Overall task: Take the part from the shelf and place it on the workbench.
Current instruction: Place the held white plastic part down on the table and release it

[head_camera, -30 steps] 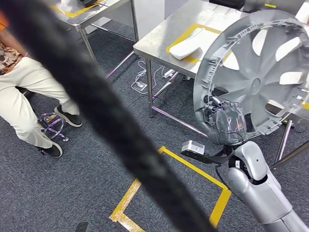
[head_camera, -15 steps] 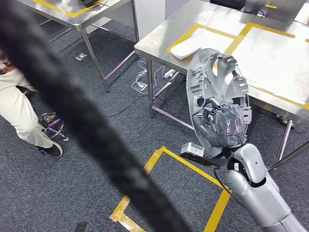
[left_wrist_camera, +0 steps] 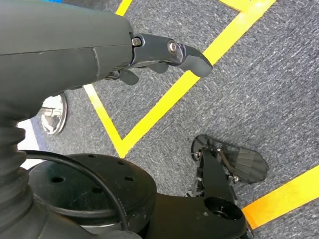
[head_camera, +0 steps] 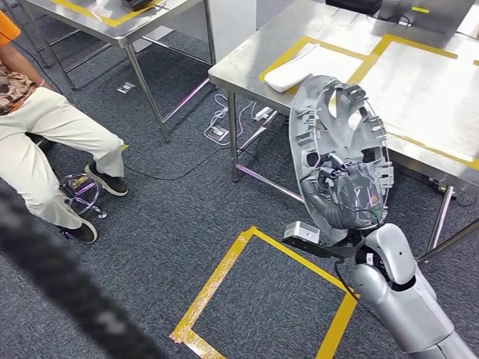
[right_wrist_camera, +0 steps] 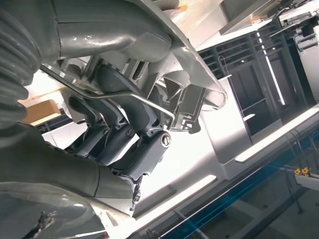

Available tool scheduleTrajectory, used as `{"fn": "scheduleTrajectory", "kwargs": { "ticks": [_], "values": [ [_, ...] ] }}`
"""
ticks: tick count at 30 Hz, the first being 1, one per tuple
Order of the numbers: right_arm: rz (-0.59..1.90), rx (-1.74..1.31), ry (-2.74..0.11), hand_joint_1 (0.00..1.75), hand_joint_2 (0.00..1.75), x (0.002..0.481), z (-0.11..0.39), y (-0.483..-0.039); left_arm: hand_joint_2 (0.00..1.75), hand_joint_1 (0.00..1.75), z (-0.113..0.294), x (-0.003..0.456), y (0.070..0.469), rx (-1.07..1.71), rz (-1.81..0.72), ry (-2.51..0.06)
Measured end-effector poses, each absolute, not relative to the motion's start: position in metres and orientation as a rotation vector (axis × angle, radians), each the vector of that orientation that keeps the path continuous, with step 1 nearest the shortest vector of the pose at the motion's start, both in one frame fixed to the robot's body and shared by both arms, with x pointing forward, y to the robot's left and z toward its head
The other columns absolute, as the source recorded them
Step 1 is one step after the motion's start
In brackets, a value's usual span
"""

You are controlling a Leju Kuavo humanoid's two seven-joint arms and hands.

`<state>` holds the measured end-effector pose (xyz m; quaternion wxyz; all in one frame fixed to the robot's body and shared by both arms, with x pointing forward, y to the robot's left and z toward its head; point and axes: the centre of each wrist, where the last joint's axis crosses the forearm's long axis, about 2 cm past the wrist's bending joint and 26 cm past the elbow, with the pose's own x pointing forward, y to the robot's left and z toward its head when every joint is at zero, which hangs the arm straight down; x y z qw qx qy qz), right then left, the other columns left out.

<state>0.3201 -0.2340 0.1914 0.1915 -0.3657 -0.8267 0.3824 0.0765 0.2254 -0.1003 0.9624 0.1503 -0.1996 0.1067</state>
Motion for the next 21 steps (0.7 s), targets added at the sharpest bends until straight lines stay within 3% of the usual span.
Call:
{"fn": "scheduleTrajectory", "kwargs": {
  "ticks": [21],
  "values": [
    [1.074,-1.004,-2.352,1.75,1.75,0.3236,0.197,-0.2307,1.75,0.0,-0.1001,0.0787,0.227,0.308,0.222,-0.395]
  ]
}}
